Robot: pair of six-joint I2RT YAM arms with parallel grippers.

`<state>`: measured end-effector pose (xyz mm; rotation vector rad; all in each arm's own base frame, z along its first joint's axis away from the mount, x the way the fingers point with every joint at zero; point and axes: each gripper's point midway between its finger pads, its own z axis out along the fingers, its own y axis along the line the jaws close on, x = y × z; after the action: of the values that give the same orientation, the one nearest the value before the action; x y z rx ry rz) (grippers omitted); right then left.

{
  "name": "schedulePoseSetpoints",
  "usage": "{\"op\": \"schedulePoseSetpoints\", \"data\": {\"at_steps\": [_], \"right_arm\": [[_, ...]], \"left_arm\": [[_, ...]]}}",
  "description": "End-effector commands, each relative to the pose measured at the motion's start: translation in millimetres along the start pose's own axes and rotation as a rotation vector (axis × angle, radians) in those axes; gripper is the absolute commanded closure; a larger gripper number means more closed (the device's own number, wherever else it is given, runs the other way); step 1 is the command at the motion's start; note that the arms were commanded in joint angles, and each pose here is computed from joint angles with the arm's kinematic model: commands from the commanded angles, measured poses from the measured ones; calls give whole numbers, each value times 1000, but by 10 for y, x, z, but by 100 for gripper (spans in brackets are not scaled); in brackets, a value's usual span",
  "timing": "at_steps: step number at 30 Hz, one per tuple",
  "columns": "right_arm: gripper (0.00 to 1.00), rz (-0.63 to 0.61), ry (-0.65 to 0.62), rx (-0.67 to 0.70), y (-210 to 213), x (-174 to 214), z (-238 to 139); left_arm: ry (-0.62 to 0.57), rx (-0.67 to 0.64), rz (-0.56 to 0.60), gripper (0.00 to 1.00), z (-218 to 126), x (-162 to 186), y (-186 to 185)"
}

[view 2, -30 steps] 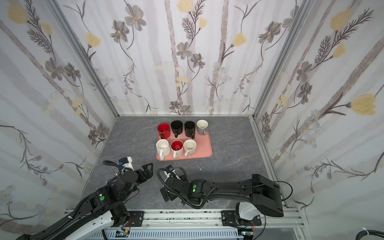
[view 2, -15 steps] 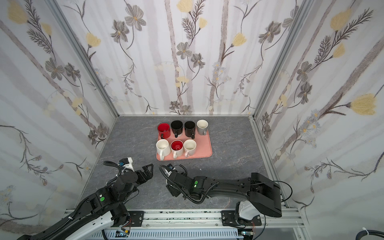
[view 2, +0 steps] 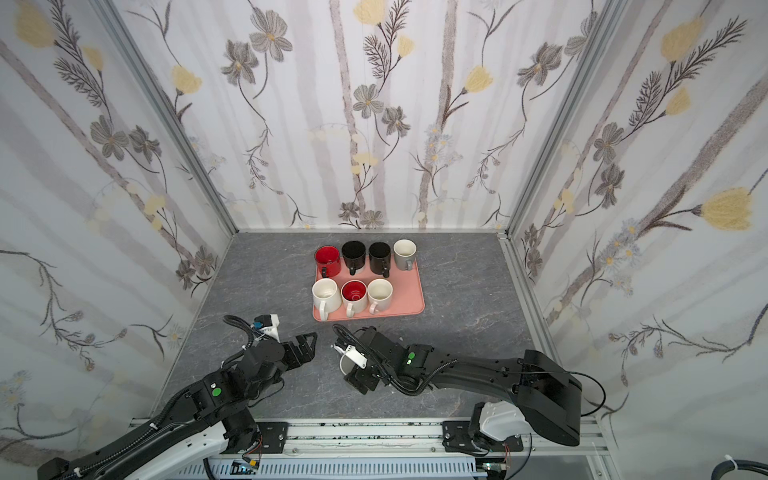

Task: Turn the mug right side up

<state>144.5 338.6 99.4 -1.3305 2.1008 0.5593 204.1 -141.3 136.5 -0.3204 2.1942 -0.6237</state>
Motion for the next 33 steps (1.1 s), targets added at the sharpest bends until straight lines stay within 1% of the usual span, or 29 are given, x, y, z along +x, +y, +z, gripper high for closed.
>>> {"op": "schedulePoseSetpoints", "data": {"at_steps": [1, 2, 5, 12, 15, 19, 21, 24, 26, 33], "right_arm": [[2, -7, 42, 11, -22, 194, 38], [0, 1, 36, 14, -25, 195, 32], [0, 31, 27, 47, -66, 227, 18], [0, 156, -7, 189, -320, 374, -71], [0, 188, -35, 183, -318, 396, -128], [0, 209, -62, 163, -289, 392, -173], [0, 217, -70, 169, -305, 389, -176], [0, 227, -76, 192, -359, 373, -174], [0, 231, -79, 209, -399, 369, -174], [0, 274, -93, 260, -581, 345, -178]], "left_arm": [[-2, 75, 30, 0, 44, -16, -184], [5, 88, 38, 0, 64, 3, -213], [22, 97, 65, 0, 163, 51, -276], [84, 8, 153, 0, 514, 207, -274], [95, -21, 170, 0, 628, 239, -273], [109, -9, 183, 1, 715, 268, -344], [132, -38, 195, 8, 750, 320, -297], [170, -76, 206, 16, 749, 422, -170], [188, -71, 201, 18, 706, 485, -111], [249, 16, 121, 21, 538, 704, -67]]}}
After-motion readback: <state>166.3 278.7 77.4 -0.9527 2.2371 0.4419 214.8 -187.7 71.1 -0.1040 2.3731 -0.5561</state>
